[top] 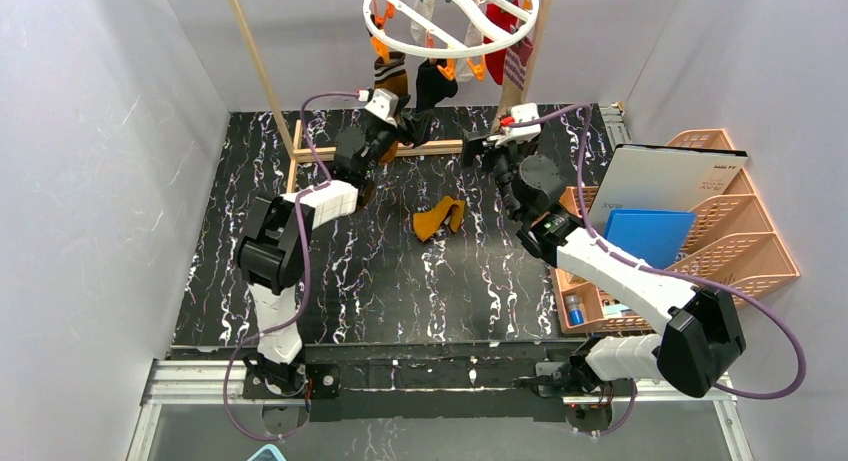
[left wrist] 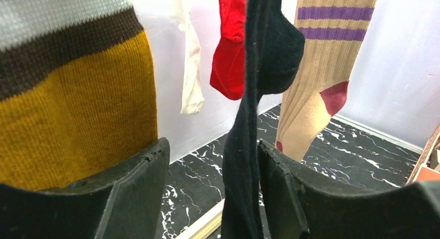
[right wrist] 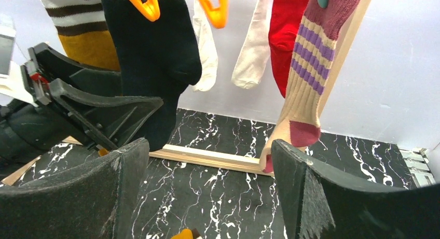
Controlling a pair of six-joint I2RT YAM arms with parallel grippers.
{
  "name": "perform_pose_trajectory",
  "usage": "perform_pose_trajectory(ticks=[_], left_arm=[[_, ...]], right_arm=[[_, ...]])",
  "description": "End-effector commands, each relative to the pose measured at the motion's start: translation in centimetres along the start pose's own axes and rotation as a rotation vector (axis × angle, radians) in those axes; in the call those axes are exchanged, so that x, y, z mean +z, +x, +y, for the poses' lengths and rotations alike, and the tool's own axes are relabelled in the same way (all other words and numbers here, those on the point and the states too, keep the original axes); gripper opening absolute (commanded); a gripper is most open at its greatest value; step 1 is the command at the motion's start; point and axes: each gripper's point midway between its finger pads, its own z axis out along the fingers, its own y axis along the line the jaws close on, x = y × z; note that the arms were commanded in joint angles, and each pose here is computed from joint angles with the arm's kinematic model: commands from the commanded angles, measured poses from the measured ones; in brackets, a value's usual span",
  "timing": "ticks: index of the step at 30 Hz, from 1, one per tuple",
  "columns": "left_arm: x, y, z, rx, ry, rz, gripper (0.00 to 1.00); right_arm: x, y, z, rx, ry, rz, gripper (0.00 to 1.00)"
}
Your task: Remove the socks clipped to the hanger
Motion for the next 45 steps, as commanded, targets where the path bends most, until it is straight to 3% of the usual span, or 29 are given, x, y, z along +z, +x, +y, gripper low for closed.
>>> perform_pose_trajectory(ticks=[1, 10, 12, 13, 22, 29, 38, 45], left_arm=[[1.1, -0.9, 0.3, -0.009, 0.018, -0.044, 0.57], [2.4, 0.2, 0.6, -0.018, 0.028, -0.022, 0.41], [2.6, 0.6, 0.7, -0.02, 0.026, -0.007, 0.07], [2.7, 0.7, 0.7, -0.021, 0.029, -0.001, 0.0], [1.9, 0.8, 0.9, -0.017, -0.002, 0.038, 0.0], [-2.7, -1.7, -1.5, 0.088, -0.083, 0.064, 0.0], [-4.0, -2.8, -7.3, 0.233, -0.04, 0.128, 0.0], [-5.5, -1.4, -6.9, 0.252, -0.075, 0.185, 0.0]], right_arm=[[-0.6, -2.0, -0.9, 0.028, 0.028, -0.048, 0.95], [-1.1, -0.7, -1.0, 0.01, 0.024, -0.009, 0.95], [-1.2, -0.3, -1.0, 0.012, 0.02, 0.001, 0.95], [-1.2, -0.1, -0.9, 0.012, 0.017, 0.006, 0.95], [-0.9, 0.7, 0.3, 0.036, -0.033, 0.028, 0.95], [-0.4, 0.2, 2.1, 0.094, -0.107, 0.014, 0.93], [0.3, -4.4, 8.8, 0.176, -0.444, -0.083, 0.94], [1.6, -4.0, 8.0, 0.259, -0.613, -0.056, 0.96]])
